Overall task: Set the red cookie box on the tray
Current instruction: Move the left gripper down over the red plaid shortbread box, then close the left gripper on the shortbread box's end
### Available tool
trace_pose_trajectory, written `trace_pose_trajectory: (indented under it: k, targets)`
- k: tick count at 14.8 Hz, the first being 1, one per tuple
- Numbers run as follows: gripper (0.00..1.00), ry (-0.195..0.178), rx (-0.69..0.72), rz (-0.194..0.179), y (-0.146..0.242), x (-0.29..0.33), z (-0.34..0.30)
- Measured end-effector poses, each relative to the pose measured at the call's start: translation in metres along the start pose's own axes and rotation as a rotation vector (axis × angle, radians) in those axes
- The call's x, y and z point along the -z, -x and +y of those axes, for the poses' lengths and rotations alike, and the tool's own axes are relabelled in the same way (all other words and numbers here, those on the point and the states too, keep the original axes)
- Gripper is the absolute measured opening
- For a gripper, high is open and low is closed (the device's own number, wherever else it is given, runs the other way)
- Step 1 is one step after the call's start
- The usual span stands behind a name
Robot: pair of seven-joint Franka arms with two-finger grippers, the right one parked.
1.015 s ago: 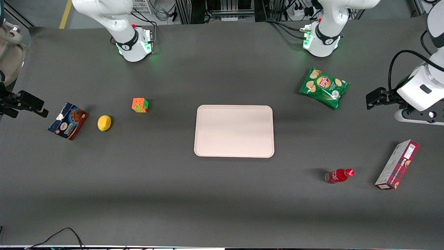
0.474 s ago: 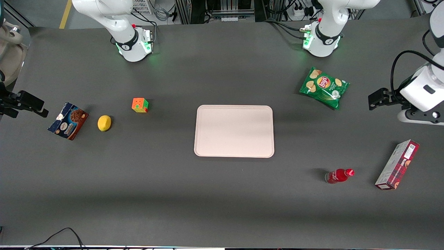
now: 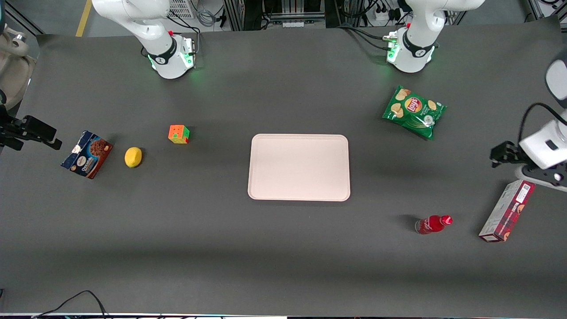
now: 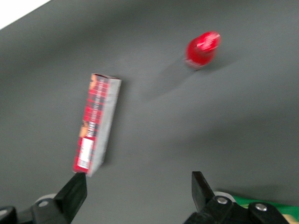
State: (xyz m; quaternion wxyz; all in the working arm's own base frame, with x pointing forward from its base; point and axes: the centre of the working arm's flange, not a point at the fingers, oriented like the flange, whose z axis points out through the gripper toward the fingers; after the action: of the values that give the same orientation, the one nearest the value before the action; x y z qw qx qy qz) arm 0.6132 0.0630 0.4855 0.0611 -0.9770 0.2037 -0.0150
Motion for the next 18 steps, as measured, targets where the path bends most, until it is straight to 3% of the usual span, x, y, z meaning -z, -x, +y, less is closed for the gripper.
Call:
trace_pose_trajectory:
  k: [2, 5, 6, 10, 13, 18]
  targets:
    - [1.00, -0.008, -0.075, 0.001, 0.009, -0.042, -0.040]
    - [1.00, 0.064, -0.124, -0.019, 0.024, -0.109, -0.074]
    - [1.00, 0.068, -0.144, -0.025, 0.024, -0.127, -0.078]
    - [1.00, 0.023, -0.214, -0.009, 0.015, -0.169, -0.082]
    - [1.00, 0.029, -0.226, -0.027, 0.019, -0.184, -0.086]
    - [1.00, 0.032, -0.264, 0.006, 0.023, -0.230, -0.099]
